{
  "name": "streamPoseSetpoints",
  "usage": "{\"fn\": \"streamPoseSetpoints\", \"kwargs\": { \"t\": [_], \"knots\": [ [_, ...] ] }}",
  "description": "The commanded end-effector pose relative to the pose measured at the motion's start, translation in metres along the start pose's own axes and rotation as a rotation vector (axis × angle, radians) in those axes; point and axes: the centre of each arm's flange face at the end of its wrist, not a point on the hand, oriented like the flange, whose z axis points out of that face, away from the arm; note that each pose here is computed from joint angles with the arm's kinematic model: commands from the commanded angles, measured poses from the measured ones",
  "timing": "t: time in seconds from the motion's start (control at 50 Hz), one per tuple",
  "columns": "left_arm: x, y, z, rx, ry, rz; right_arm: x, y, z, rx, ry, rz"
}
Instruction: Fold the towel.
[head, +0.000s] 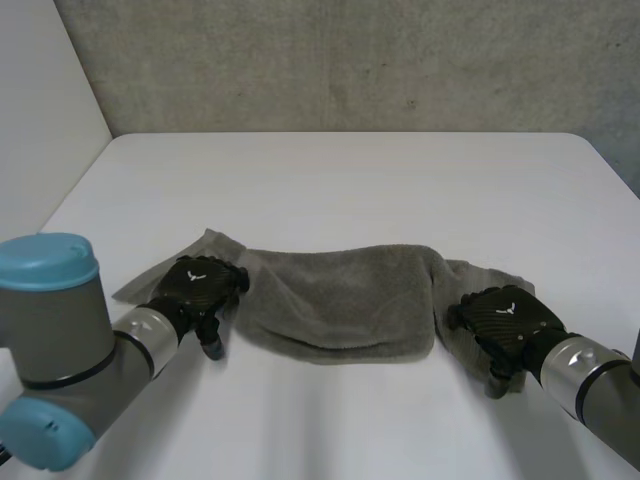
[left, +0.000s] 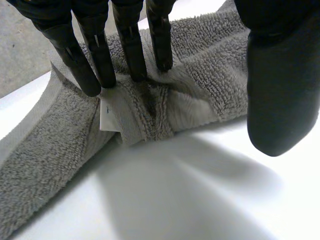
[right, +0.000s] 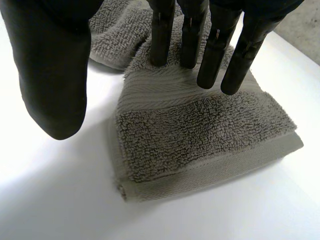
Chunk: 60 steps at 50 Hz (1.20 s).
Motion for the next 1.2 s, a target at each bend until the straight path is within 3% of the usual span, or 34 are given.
{"fn": "streamPoseSetpoints", "kwargs": {
  "t": [0.02,0.24,0.44,0.72,0.98,1.2],
  "knots": [
    [-0.003,0.0,0.022,0.005,-0.007,0.004,0.006,-0.006,0.014,0.032,0.016,-0.013],
    [-0.008,-0.007,0.044,0.038,-0.018,0.051,0.01,0.003,0.041,0.006,0.021,-0.013],
    [-0.01,-0.013,0.057,0.063,-0.023,0.061,0.025,-0.003,0.055,0.033,0.112,-0.032],
    [-0.014,-0.021,0.059,0.09,-0.037,0.065,0.039,-0.015,0.062,0.099,0.179,-0.052],
    [-0.015,-0.021,0.059,0.089,-0.046,0.075,0.063,-0.055,0.048,0.229,0.268,-0.073],
    [-0.01,-0.018,0.054,0.076,-0.021,0.091,0.073,-0.048,0.052,0.203,0.285,-0.058]
  ]
}}
